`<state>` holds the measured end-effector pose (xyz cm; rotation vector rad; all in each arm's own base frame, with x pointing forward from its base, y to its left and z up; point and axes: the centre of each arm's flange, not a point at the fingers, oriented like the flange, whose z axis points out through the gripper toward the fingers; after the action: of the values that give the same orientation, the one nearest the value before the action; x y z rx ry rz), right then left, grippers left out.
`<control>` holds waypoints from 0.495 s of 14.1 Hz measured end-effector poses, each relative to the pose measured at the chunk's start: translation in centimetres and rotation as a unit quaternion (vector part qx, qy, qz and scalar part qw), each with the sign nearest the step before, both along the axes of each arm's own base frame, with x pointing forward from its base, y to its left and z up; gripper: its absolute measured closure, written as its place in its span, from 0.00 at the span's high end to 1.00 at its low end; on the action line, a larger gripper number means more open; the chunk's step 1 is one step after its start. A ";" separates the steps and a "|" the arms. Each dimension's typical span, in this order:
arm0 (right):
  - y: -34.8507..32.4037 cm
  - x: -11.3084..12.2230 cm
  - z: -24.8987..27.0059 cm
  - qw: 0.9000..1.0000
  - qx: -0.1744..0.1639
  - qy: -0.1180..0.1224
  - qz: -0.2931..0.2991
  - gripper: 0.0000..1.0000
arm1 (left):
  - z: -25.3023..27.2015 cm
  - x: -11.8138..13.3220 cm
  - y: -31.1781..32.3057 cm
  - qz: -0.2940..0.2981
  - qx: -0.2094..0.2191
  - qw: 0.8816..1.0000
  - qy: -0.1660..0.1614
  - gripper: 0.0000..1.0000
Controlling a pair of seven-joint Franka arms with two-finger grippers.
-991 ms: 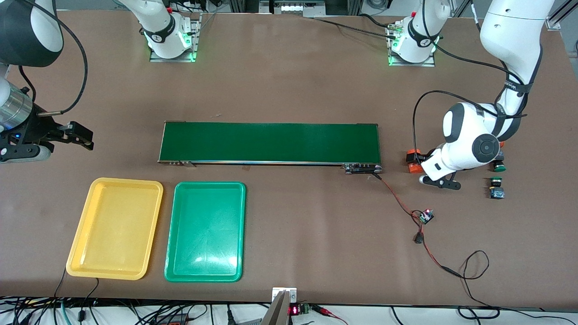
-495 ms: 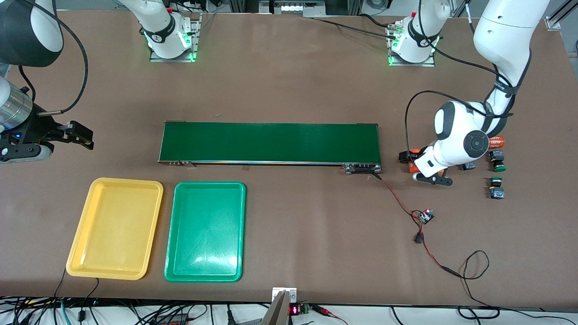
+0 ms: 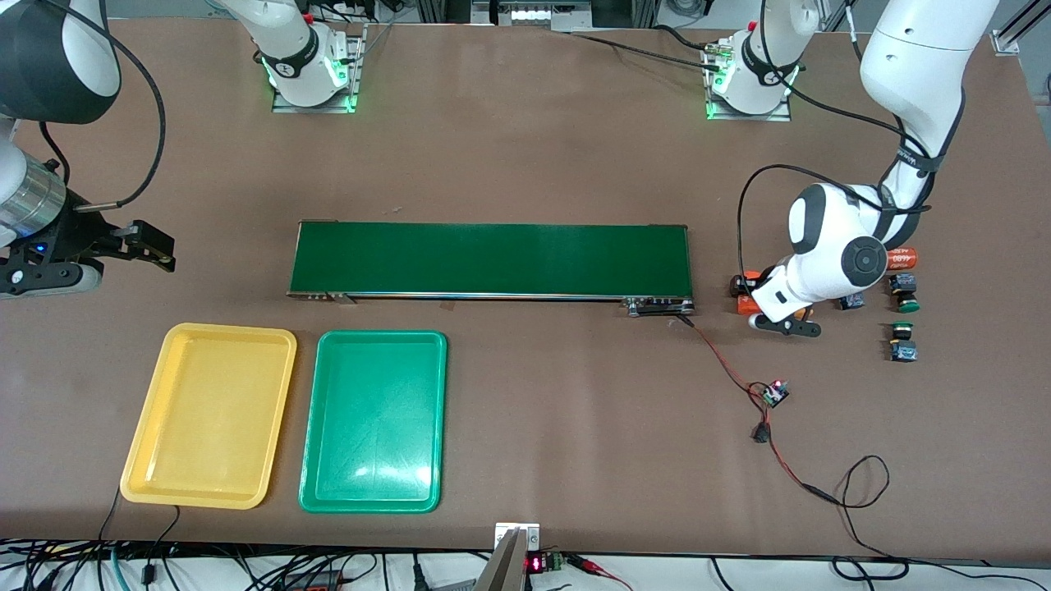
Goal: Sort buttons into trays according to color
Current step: 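Carry the orange cylinder onto the green conveyor belt and lower it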
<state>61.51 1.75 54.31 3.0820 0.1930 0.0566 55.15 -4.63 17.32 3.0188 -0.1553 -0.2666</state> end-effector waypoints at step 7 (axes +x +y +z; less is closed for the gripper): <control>0.3 0.2 -0.6 1.000 0.000 0.004 0.002 1.00 | 14.0 2.8 -2.1 -0.054 -0.012 0.998 -0.040 0.51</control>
<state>61.72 2.02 53.72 3.0823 0.2000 0.0435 57.98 -6.69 31.35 3.0032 -0.3280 -0.1507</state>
